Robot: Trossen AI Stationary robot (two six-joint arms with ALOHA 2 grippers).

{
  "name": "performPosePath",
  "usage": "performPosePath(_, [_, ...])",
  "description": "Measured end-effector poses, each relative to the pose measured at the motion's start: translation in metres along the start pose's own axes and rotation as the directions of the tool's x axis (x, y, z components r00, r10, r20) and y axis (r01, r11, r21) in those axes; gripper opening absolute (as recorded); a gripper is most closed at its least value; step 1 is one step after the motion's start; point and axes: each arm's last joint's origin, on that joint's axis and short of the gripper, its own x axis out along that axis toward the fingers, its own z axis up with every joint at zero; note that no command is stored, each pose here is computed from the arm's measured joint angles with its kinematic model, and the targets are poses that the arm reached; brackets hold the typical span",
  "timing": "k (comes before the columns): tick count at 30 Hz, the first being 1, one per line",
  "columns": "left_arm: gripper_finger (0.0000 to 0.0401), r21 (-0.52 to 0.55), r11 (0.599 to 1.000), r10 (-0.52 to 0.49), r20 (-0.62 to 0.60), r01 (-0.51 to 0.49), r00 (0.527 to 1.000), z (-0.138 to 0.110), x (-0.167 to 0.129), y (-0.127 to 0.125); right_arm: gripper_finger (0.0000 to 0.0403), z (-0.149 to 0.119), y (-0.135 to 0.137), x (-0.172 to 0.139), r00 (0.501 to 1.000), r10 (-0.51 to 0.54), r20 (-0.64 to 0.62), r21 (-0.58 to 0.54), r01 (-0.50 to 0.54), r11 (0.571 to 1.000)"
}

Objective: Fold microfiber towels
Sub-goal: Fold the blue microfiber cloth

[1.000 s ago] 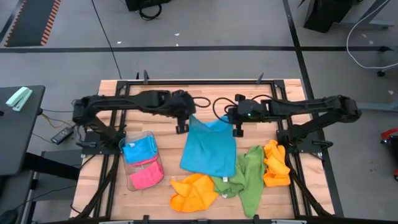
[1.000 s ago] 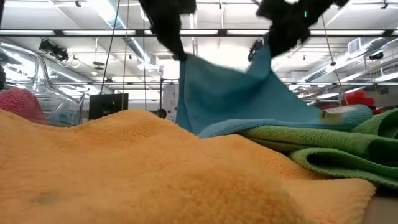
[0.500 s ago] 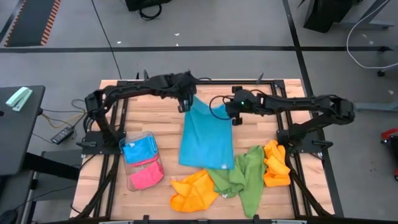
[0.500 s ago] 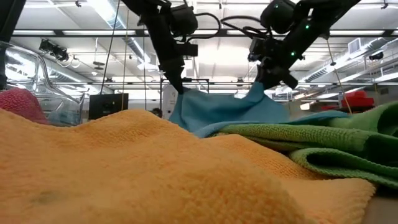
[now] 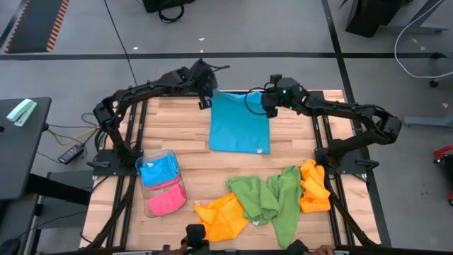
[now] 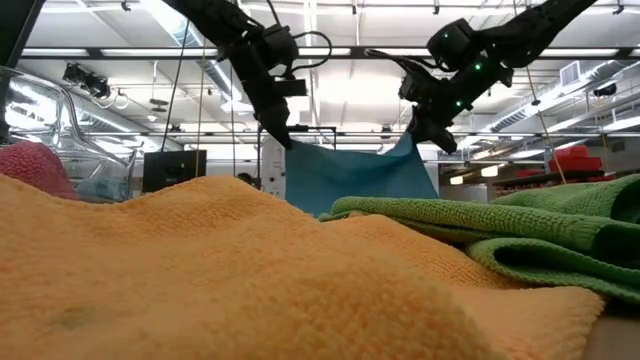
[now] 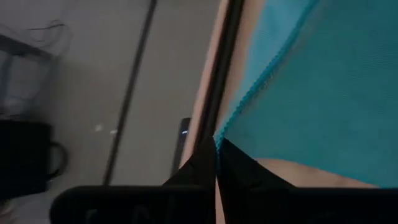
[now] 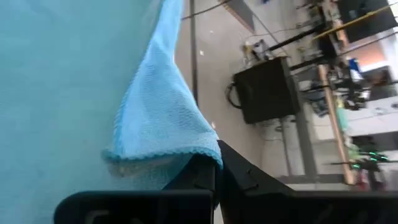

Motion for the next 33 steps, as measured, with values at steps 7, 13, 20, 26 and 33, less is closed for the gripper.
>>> performPosePath(7, [0.0015,0.007,0.991,-0.131,0.020,0.131,0.991,-0.002,0.000,-0.007,0.0007,-0.005,0.012,-0.001,0.984,0.175,0.017,0.101,-0.176,0.979])
performPosePath(13, [0.0014,-0.038,0.971,-0.233,0.029,0.234,0.972,0.002,-0.003,-0.022,0.0007,-0.004,0.031,-0.006,0.942,0.334,-0.016,0.162,-0.327,0.931])
performPosePath(20, [0.0016,-0.028,0.924,-0.381,0.009,0.381,0.924,0.006,-0.007,-0.054,0.0007,0.007,0.053,-0.014,0.901,0.426,-0.083,0.097,-0.418,0.903])
performPosePath(26, [0.0011,0.021,0.896,-0.442,-0.045,0.443,0.896,-0.004,0.001,-0.089,0.0007,0.015,0.069,-0.023,0.860,0.498,-0.115,0.028,-0.498,0.867])
performPosePath(33, [0.0025,0.040,0.876,-0.478,-0.063,0.481,0.876,-0.013,0.007,-0.126,0.0007,0.027,0.089,-0.035,0.814,0.565,-0.137,-0.062,-0.576,0.815])
